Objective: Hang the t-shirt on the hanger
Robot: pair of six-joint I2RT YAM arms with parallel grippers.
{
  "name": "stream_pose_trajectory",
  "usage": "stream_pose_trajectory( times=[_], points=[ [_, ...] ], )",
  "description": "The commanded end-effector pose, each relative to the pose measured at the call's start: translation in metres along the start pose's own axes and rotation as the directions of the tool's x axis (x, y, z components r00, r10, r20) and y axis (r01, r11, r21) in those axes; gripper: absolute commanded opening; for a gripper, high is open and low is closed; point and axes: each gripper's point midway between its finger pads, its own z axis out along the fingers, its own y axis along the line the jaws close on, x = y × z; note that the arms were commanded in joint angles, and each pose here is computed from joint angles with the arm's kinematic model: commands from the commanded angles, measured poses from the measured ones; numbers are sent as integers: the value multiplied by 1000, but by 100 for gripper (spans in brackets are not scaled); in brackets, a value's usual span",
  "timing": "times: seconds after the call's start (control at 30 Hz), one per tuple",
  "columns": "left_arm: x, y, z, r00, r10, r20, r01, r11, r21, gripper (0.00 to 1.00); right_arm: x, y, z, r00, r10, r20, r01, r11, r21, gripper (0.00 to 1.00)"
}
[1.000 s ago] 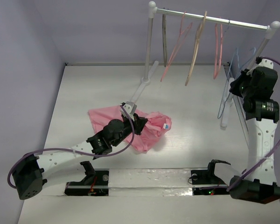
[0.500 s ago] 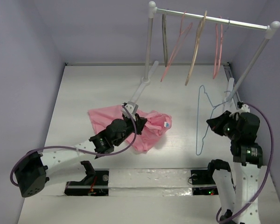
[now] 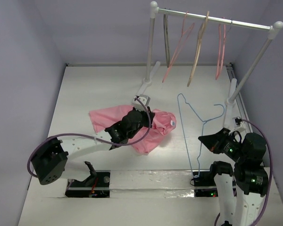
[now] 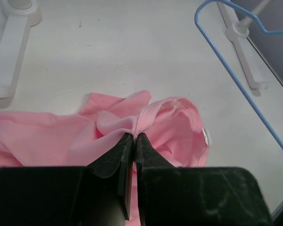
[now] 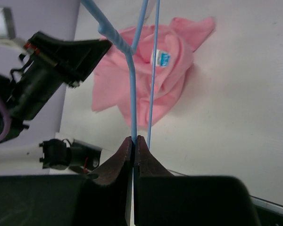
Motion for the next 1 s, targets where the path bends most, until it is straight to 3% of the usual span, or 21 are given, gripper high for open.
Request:
stream_pose_trajectory(
  times=[0.0,0.27,0.97],
  points=[
    [-37,-1,13,995,-46,94,48,999,-18,0,9,34,-18,998,-40,-41,34,991,-132,0],
    [-52,9,32,992,-58,113,64,997,-51,0,23,43,-21,992,-47,-118,21,977,-210,0],
    [-51,-19,27,988,-112,105,101,990,99,0,33,19,3,986,27,-163,-59,980,-192,0]
  ],
)
